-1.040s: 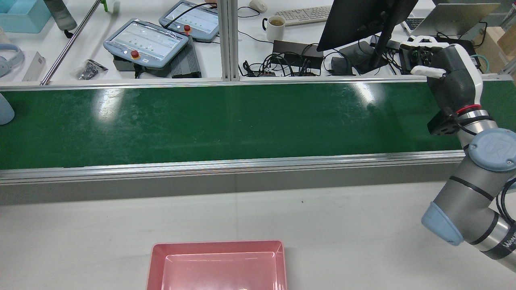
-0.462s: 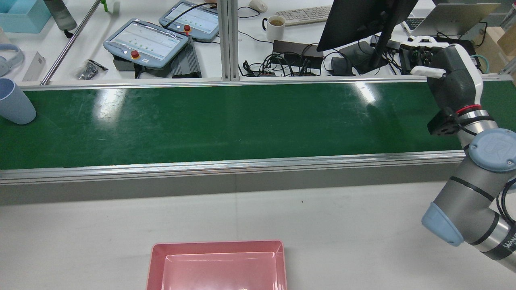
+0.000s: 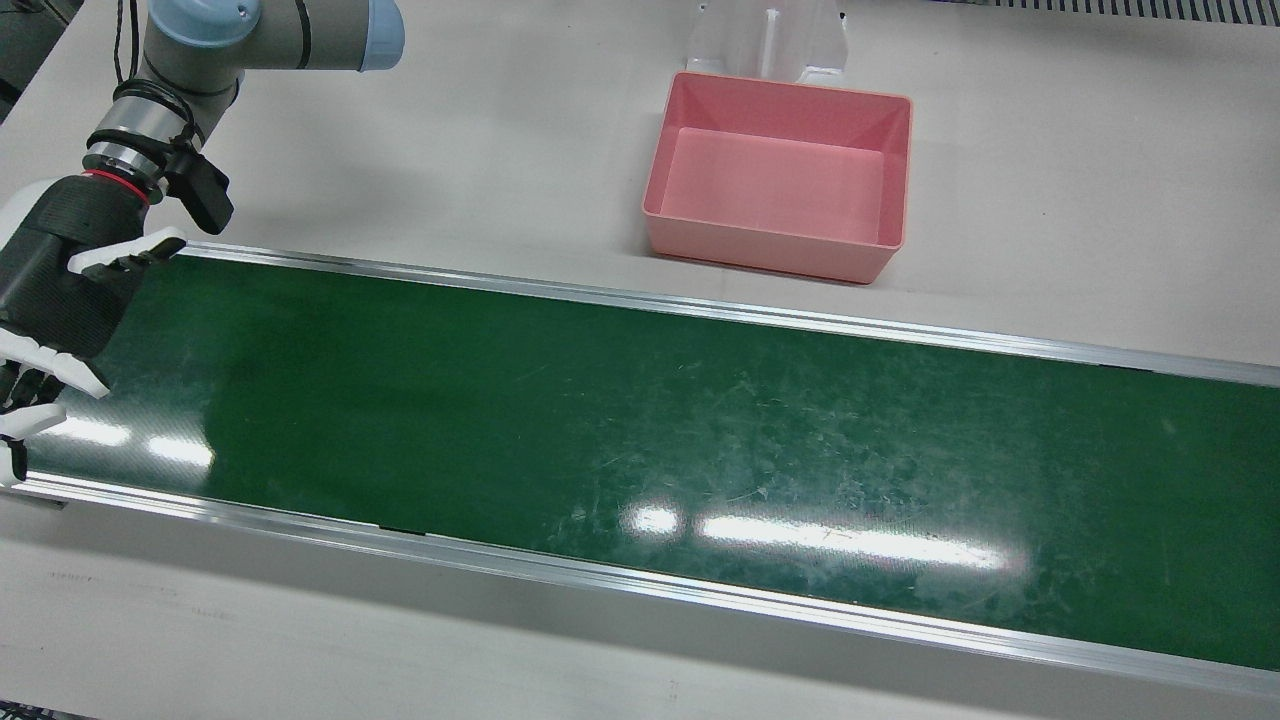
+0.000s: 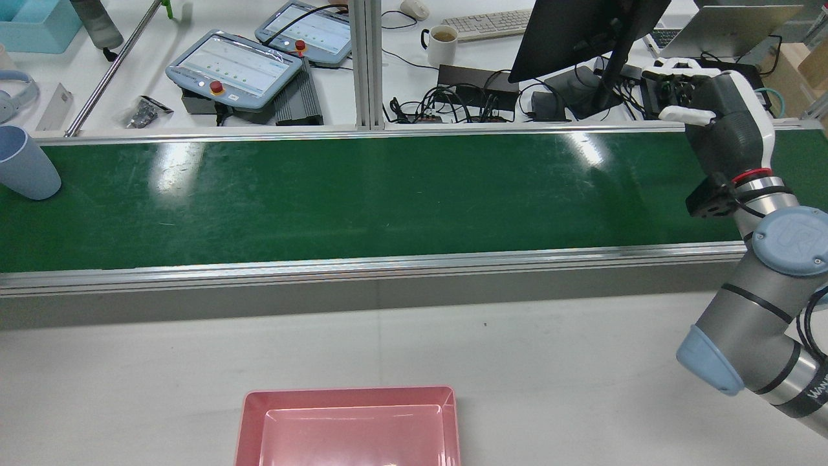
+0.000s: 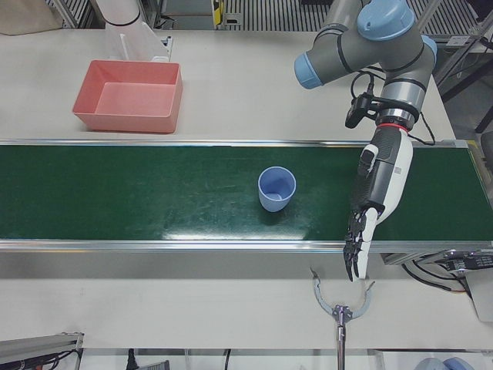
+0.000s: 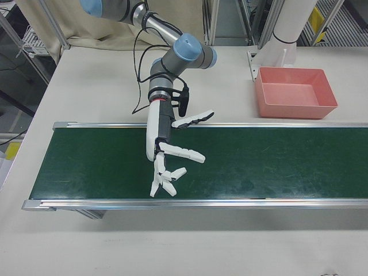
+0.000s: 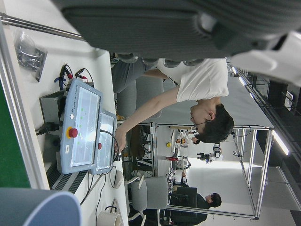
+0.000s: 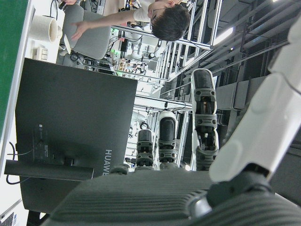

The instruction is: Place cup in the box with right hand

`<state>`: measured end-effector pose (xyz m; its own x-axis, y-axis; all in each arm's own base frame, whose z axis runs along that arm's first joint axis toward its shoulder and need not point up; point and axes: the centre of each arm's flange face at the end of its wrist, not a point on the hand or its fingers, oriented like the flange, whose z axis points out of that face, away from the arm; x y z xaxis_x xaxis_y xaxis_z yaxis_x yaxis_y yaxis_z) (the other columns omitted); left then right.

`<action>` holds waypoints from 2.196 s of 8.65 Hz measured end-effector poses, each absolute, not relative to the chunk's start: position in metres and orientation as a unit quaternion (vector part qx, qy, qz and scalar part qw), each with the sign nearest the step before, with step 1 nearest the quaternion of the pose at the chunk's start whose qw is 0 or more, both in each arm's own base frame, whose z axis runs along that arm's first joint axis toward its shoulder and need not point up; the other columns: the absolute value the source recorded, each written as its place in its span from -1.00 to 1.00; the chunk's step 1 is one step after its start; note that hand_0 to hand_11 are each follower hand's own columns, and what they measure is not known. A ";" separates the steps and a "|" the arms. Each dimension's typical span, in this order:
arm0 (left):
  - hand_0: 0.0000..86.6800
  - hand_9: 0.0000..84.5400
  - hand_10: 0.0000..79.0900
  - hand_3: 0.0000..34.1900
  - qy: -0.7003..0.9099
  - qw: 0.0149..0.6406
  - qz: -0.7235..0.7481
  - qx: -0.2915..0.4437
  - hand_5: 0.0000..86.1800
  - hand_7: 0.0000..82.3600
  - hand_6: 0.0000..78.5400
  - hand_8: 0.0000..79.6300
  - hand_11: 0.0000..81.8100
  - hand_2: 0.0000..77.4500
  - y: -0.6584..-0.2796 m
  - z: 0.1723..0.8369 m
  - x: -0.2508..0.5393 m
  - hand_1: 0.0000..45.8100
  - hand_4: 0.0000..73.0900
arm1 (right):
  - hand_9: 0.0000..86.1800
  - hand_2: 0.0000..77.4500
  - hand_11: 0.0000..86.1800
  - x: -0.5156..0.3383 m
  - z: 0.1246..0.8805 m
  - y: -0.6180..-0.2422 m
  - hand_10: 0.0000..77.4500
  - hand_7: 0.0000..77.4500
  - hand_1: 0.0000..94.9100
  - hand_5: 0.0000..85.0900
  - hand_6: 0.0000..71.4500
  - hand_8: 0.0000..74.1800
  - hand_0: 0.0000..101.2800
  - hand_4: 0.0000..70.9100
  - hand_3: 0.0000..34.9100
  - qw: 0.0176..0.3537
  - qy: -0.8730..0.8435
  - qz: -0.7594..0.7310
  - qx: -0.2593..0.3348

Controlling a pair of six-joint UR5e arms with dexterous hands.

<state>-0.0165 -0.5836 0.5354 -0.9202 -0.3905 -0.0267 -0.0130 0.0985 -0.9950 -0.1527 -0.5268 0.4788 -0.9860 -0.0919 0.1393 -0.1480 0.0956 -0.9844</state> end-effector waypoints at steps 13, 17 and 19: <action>-1.00 -1.00 -1.00 -1.00 0.727 0.144 -0.657 -0.139 -1.00 -1.00 -1.00 -1.00 -1.00 -0.99 -0.584 0.535 -0.017 -0.98 -1.00 | -0.48 -0.97 -0.99 -0.151 0.476 -0.526 -0.99 0.62 -0.91 -0.99 -0.69 -0.81 -0.05 0.46 -0.98 0.020 -0.741 0.667 0.081; -1.00 -0.99 -1.00 -1.00 0.727 0.144 -0.657 -0.139 -1.00 -1.00 -1.00 -1.00 -1.00 -0.99 -0.583 0.535 -0.017 -0.98 -1.00 | -0.51 -0.97 -0.99 -0.149 0.473 -0.526 -0.99 0.59 -0.93 -0.99 -0.69 -0.81 -0.05 0.46 -0.98 0.017 -0.743 0.664 0.080; -1.00 -1.00 -1.00 -1.00 0.727 0.144 -0.657 -0.139 -1.00 -1.00 -1.00 -1.00 -1.00 -0.99 -0.583 0.535 -0.017 -0.98 -1.00 | -0.49 -0.97 -0.99 -0.143 0.464 -0.522 -1.00 0.54 -0.93 -0.99 -0.69 -0.81 -0.05 0.46 -0.98 0.010 -0.748 0.659 0.078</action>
<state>-0.0166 -0.5829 0.5350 -0.9202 -0.3906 -0.0269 -0.0131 0.0992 -0.9950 -0.1435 -0.5217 0.4638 -0.9877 -0.1025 0.1178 -0.1298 0.1199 -0.9843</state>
